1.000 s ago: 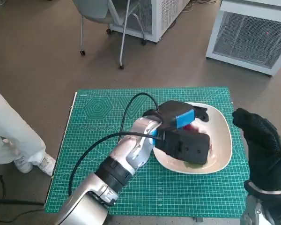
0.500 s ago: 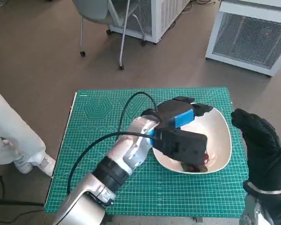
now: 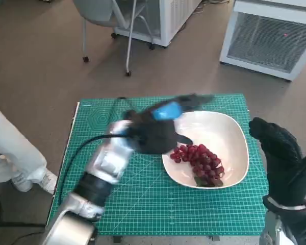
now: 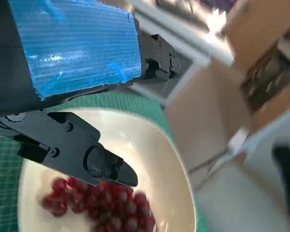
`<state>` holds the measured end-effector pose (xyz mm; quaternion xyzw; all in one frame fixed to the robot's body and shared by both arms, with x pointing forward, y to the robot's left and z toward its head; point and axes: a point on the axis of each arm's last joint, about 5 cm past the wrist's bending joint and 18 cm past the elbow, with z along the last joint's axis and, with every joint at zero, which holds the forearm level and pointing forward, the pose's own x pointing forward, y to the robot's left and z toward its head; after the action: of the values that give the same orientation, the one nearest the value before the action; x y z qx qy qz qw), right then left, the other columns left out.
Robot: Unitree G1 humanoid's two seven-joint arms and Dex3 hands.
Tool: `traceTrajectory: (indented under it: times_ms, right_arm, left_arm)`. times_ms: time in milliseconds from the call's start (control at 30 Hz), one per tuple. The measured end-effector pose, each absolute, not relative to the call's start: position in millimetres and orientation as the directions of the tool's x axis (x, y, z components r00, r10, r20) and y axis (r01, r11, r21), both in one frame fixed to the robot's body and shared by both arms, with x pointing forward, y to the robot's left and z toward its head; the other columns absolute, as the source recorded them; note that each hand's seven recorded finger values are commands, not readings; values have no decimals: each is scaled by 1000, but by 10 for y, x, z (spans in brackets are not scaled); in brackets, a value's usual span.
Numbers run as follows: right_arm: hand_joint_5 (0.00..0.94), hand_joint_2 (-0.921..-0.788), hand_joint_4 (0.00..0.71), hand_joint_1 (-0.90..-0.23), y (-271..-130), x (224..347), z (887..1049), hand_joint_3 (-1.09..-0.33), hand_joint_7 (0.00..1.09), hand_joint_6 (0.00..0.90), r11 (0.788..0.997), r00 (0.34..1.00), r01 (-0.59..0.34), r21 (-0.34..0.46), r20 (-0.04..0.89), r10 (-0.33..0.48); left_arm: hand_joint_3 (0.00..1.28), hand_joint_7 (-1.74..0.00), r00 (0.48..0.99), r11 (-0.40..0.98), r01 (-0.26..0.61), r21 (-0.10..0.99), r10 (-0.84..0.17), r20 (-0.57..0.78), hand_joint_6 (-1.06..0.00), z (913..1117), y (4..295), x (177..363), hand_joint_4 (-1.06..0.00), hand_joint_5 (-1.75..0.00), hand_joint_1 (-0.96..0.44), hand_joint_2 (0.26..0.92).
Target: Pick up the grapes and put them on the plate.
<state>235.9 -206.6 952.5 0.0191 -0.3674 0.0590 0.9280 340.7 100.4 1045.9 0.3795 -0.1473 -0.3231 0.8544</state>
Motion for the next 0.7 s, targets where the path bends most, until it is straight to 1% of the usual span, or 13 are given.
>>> traceTrajectory:
  times_ms: [67, 133, 267, 400, 500, 600, 700]
  right_arm:
    - [3, -921, 555, -478, -2060, 2363, 9529, -528, 642, 215, 992, 722, -126, -8, 685, 97]
    - [3, -921, 555, -478, -2048, 2371, 9537, -527, 642, 216, 991, 718, -130, -9, 688, 100]
    - [3, -921, 556, -478, -2035, 2389, 9565, -526, 641, 217, 991, 708, -134, -10, 699, 103]
    - [4, -921, 557, -477, -2025, 2405, 9591, -525, 640, 217, 990, 699, -137, -12, 708, 105]
    - [4, -921, 558, -477, -2018, 2411, 9597, -525, 639, 218, 990, 696, -140, -13, 710, 108]
    - [4, -921, 558, -476, -2012, 2415, 9589, -525, 638, 218, 990, 700, -142, -13, 706, 109]
    - [3, -921, 557, -476, -2012, 2418, 9575, -525, 638, 218, 990, 705, -142, -12, 700, 109]
  left_arm:
    - [11, -32, 750, 521, 446, 728, -661, 14, -256, 10452, 1051, 3406, -94, -19, -369, 834]
    - [11, -37, 743, 568, 472, 674, -668, 42, -283, 10426, 1131, 3405, -131, -21, -381, 849]
    - [14, -38, 715, 668, 544, 507, -685, 135, -323, 10323, 1322, 3394, -184, -17, -427, 883]
    - [26, -31, 697, 735, 597, 321, -674, 247, -330, 10171, 1514, 3358, -196, -11, -432, 908]
    - [48, -28, 693, 768, 615, 180, -635, 341, -333, 10034, 1654, 3306, -200, -10, -421, 915]
    - [63, -28, 694, 784, 619, 48, -575, 433, -338, 9882, 1806, 3217, -207, -11, -417, 919]
    - [76, -28, 706, 795, 605, -39, -513, 489, -339, 9748, 1953, 3110, -217, -14, -420, 920]
